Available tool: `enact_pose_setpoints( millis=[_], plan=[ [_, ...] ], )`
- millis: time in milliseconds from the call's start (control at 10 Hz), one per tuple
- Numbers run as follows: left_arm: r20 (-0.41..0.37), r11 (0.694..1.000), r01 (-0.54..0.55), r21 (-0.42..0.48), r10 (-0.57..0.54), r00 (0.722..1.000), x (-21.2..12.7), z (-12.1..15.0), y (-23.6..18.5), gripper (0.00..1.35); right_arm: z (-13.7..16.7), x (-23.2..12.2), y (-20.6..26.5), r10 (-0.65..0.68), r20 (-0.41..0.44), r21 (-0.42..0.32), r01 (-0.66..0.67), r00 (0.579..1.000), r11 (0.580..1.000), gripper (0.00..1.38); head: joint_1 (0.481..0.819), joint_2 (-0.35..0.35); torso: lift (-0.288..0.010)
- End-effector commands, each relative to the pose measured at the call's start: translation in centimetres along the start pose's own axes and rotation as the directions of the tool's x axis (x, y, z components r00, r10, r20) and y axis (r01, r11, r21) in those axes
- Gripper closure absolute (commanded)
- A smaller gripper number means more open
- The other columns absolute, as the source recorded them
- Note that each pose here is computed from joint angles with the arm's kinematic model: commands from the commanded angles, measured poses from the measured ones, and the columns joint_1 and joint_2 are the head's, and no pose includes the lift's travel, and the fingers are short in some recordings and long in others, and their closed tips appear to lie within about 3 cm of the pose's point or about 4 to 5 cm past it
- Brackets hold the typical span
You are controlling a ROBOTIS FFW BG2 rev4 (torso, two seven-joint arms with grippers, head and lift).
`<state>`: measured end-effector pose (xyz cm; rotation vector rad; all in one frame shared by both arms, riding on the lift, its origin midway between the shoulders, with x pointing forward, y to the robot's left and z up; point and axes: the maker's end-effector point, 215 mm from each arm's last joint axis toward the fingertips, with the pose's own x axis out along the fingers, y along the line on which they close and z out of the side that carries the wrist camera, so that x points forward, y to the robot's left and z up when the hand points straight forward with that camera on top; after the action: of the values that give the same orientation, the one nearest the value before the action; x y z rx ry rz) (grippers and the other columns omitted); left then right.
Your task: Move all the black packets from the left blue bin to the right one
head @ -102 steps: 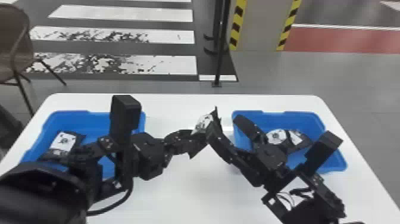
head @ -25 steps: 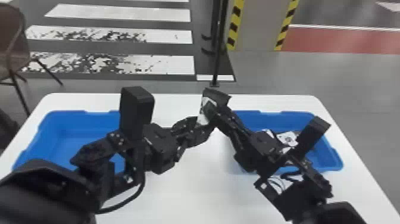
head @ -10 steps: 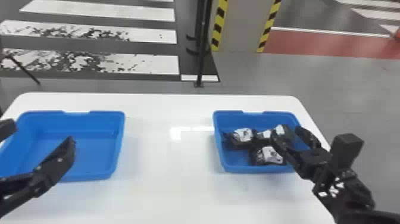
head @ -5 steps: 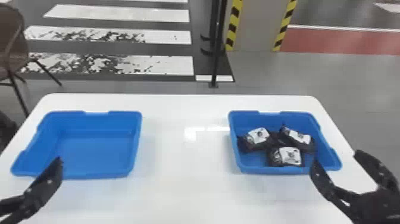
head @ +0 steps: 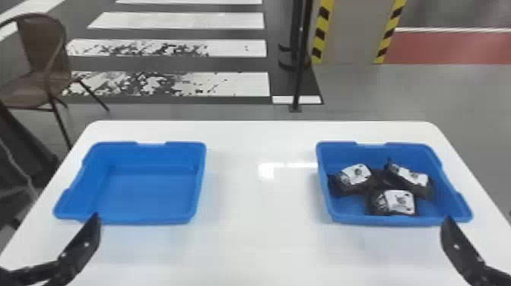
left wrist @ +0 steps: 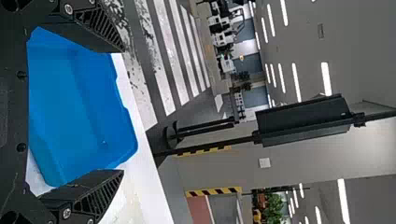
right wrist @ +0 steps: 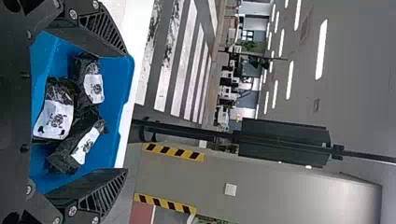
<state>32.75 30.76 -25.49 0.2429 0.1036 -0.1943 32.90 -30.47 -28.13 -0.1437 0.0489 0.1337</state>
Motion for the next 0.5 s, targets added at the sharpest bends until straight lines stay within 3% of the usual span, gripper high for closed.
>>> enact_pose_setpoints(
  millis=[0,200,400],
  plan=[
    [0.019,1.0,0.003,-0.027,-0.003,1.0,0.4,-0.4,-0.3,0.12,0.1,0.0,0.1,0.0,0.019,0.019,0.0,1.0,1.0,0.15,0.695,0.006,-0.14],
    [0.086,0.993,0.018,-0.117,-0.008,0.996,1.2,-0.4,-1.0,0.12,0.2,0.5,0.5,0.014,0.06,0.065,-0.018,0.998,0.998,0.15,0.695,0.006,-0.14],
    [0.093,0.985,0.041,-0.169,-0.026,0.995,1.8,-0.6,-2.2,0.12,0.5,1.0,1.0,0.022,0.08,0.086,-0.029,0.997,0.996,0.15,0.695,-0.002,-0.14]
  ],
)
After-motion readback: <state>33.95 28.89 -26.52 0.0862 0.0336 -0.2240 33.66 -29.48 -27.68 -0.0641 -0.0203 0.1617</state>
